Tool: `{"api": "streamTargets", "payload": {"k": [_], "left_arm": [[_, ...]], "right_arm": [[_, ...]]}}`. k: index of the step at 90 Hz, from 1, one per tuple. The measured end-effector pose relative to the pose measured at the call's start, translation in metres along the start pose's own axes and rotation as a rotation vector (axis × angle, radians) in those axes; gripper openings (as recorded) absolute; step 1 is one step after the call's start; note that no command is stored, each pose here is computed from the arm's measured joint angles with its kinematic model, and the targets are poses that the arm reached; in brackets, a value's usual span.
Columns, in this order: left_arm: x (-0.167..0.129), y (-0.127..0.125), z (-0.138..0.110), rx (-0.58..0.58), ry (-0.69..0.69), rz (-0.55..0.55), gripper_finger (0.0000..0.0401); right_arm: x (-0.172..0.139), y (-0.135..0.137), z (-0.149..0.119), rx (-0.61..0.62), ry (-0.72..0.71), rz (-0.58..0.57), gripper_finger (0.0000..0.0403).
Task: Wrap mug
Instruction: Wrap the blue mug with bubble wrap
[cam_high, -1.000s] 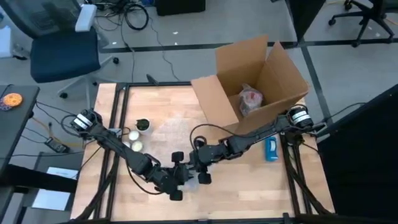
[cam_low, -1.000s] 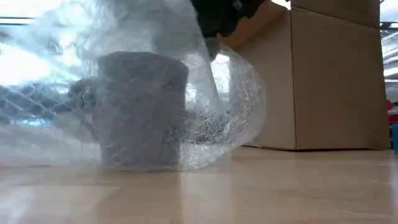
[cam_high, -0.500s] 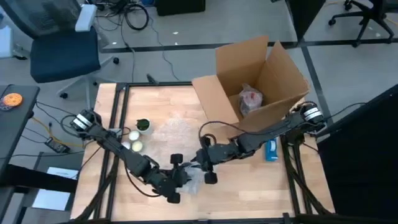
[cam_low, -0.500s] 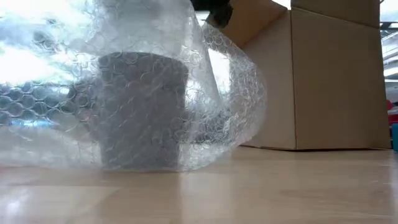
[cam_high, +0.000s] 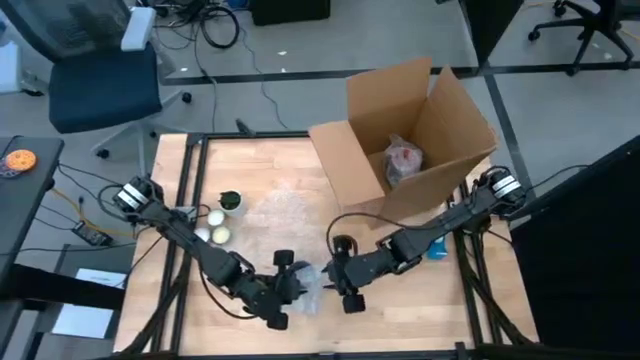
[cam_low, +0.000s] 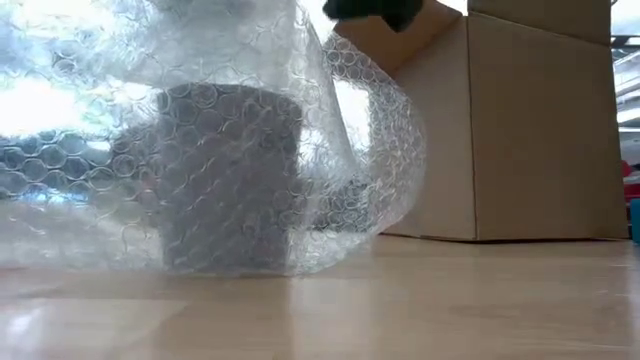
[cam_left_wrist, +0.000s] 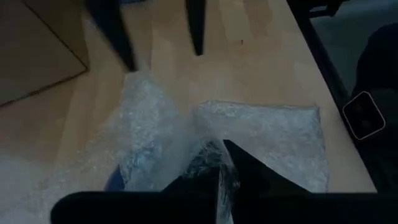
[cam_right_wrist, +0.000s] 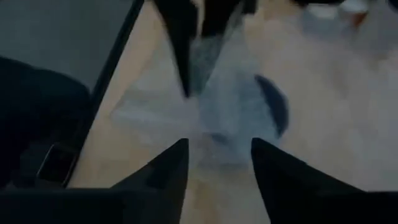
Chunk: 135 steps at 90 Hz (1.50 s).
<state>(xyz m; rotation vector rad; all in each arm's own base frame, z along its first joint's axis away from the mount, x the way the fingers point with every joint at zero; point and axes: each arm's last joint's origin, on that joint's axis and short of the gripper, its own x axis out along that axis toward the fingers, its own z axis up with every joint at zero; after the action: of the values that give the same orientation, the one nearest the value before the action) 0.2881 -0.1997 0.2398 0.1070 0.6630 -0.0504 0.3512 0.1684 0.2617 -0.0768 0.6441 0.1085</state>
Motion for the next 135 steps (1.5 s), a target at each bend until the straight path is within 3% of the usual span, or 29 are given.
{"api": "streamTargets", "payload": {"k": [14, 23, 45, 80, 100, 114, 126, 135], "left_arm": [[0.0, 0.0, 0.0, 0.005, 0.001, -0.006, 0.0], [0.0, 0.0, 0.0, 0.011, -0.001, -0.009, 0.0], [0.0, -0.001, 0.003, 0.012, -0.024, -0.023, 0.0], [0.0, -0.001, 0.002, 0.015, -0.018, -0.022, 0.0], [0.0, -0.001, 0.002, 0.021, -0.014, -0.031, 0.0], [0.0, -0.002, 0.002, 0.032, -0.01, -0.047, 0.0], [0.0, -0.002, 0.002, 0.033, -0.009, -0.048, 0.0], [0.0, -0.002, 0.002, 0.032, -0.007, -0.054, 0.0]], "right_arm": [[0.009, -0.003, -0.007, -0.054, 0.047, -0.034, 0.0196], [0.014, -0.005, -0.006, -0.025, 0.038, -0.015, 0.02], [0.019, -0.027, -0.008, 0.067, 0.091, -0.05, 0.0157], [0.024, -0.046, -0.007, 0.175, 0.158, 0.221, 0.0009], [0.021, -0.039, 0.003, 0.182, 0.096, 0.537, 0.0001], [0.018, -0.034, 0.011, 0.153, 0.031, 0.697, 0.0001], [0.016, -0.031, 0.013, 0.14, 0.028, 0.8, 0.0], [0.016, -0.031, 0.011, 0.145, 0.051, 0.792, 0.0]]}}
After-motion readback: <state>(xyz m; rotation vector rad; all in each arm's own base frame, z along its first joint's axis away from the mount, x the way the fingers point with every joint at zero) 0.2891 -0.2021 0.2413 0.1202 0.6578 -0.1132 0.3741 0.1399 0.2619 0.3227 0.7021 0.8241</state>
